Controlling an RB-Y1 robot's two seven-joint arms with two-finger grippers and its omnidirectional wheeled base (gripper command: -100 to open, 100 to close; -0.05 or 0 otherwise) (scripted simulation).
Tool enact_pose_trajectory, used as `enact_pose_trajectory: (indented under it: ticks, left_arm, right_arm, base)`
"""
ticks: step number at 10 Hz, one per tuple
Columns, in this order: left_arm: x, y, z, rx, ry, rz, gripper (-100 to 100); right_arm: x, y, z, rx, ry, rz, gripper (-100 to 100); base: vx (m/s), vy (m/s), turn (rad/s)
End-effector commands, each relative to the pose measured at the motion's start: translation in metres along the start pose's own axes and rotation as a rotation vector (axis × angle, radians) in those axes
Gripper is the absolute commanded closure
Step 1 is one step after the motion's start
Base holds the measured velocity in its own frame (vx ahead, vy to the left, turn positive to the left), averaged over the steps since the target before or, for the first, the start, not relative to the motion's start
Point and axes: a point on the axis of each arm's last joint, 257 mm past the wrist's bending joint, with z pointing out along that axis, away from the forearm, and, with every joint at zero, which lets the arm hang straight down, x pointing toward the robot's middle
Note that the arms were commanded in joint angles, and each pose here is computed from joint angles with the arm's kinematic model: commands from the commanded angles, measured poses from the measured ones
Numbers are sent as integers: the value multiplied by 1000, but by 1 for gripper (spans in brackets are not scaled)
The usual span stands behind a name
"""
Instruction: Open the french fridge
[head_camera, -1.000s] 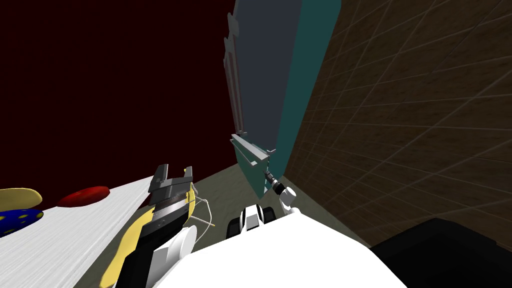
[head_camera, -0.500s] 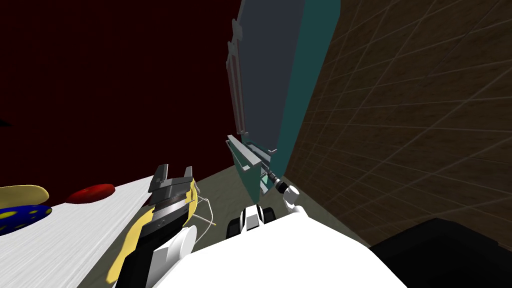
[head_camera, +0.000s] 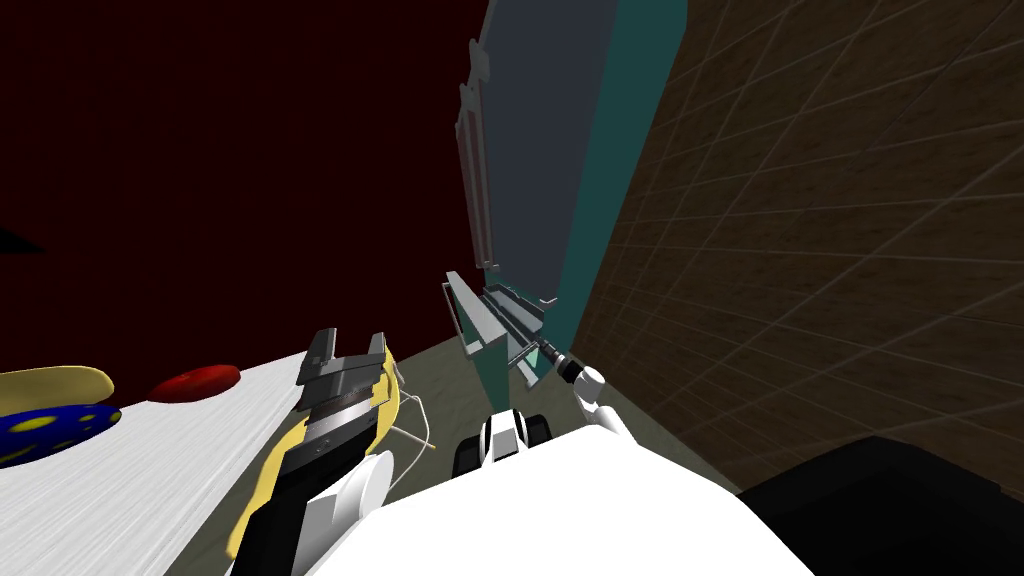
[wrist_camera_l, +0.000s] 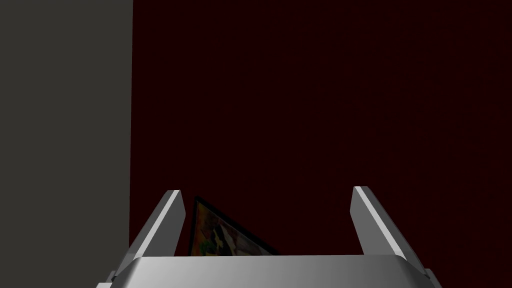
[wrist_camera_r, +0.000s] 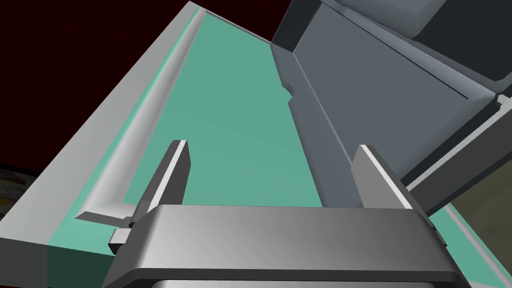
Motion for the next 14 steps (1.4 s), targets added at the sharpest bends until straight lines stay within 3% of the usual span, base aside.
enact_pose_trajectory:
  ticks: [1,4,9,10,11,12,14]
  left_arm:
    - [0,0,0,0,0,0,0]
    - [0,0,0,0,0,0,0]
    - [0,0,0,0,0,0,0]
    - [0,0,0,0,0,0,0]
    - [0,0,0,0,0,0,0]
    - [0,0,0,0,0,0,0]
    - [0,0,0,0,0,0,0]
  right_arm:
    - [4,-15,13,17,-2,-17,-100]
    - [-12,-37,29,64,18,53,-100]
    - [-33,-58,45,109,40,143,-100]
    - [-32,-57,44,105,37,132,-100]
    - [-24,-61,50,102,46,134,-100]
    - [-28,-59,47,105,40,131,-100]
    - [-15,-64,54,96,46,133,-100]
  base:
    - [16,154,59]
    - [-24,113,14]
    - [-5,11,5]
    - [0,0,0]
    - [-3,5,16]
    - [0,0,0]
    - [-32,1,50]
